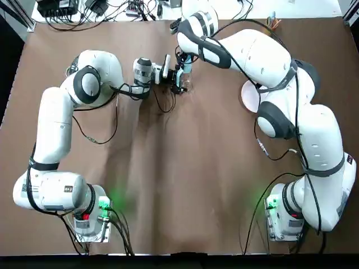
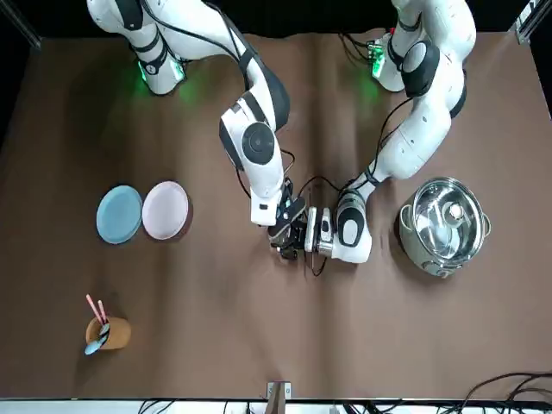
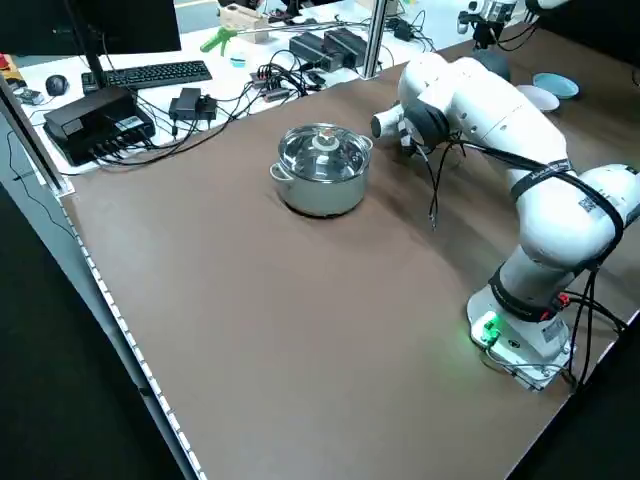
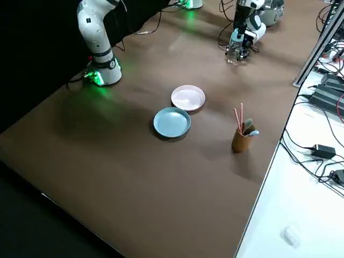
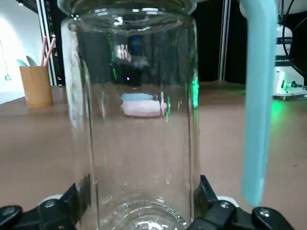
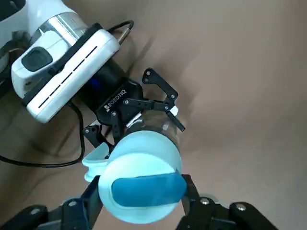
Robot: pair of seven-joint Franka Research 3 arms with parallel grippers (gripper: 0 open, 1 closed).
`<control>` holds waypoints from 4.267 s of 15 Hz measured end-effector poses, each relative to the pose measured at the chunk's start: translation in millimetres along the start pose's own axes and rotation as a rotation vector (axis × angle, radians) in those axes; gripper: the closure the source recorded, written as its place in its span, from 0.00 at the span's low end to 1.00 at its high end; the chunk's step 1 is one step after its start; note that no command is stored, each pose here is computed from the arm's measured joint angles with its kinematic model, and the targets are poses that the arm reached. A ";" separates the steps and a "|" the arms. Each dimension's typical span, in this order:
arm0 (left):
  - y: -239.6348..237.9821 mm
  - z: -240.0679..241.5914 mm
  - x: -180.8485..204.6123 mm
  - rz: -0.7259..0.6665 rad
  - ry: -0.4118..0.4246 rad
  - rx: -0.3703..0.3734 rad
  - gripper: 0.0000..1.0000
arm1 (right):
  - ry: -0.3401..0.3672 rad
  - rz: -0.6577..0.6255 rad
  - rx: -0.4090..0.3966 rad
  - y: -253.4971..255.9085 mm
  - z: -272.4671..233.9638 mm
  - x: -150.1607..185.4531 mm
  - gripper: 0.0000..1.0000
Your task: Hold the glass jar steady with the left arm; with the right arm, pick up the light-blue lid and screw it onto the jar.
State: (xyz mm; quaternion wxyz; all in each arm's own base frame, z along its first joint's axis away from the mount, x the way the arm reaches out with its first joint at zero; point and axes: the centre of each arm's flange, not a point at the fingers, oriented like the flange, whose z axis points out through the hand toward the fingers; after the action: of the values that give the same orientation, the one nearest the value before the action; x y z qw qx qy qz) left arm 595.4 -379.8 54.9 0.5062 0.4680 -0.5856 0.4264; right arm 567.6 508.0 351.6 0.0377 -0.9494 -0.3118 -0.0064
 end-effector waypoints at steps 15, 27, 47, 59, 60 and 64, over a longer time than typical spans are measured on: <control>0.1 0.4 0.1 0.000 0.000 0.000 0.07 | -0.002 0.416 0.002 -1.2 0.4 -0.2 0.31; -0.1 1.0 0.6 -0.007 0.000 0.000 0.07 | -0.002 0.941 0.008 -0.5 -0.1 0.3 0.31; -1.1 2.7 2.2 -0.038 -0.001 0.000 0.07 | -0.001 1.799 0.032 9.4 0.4 2.9 0.31; -1.3 2.5 2.1 -0.021 -0.001 0.000 0.07 | 0.018 2.011 -0.005 32.6 25.3 3.0 0.00; -1.3 2.5 2.1 -0.020 -0.001 0.000 0.07 | 0.021 2.013 -0.004 35.0 26.8 3.5 0.00; -1.2 2.5 2.0 -0.019 -0.001 0.000 0.07 | 0.039 2.040 0.011 56.9 17.0 7.0 0.00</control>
State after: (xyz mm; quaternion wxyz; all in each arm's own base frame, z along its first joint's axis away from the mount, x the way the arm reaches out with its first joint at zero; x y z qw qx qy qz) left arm 596.0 -382.6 56.7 0.5097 0.4740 -0.5814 0.4213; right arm 606.8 467.8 331.0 0.0346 -0.7620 0.6465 0.0149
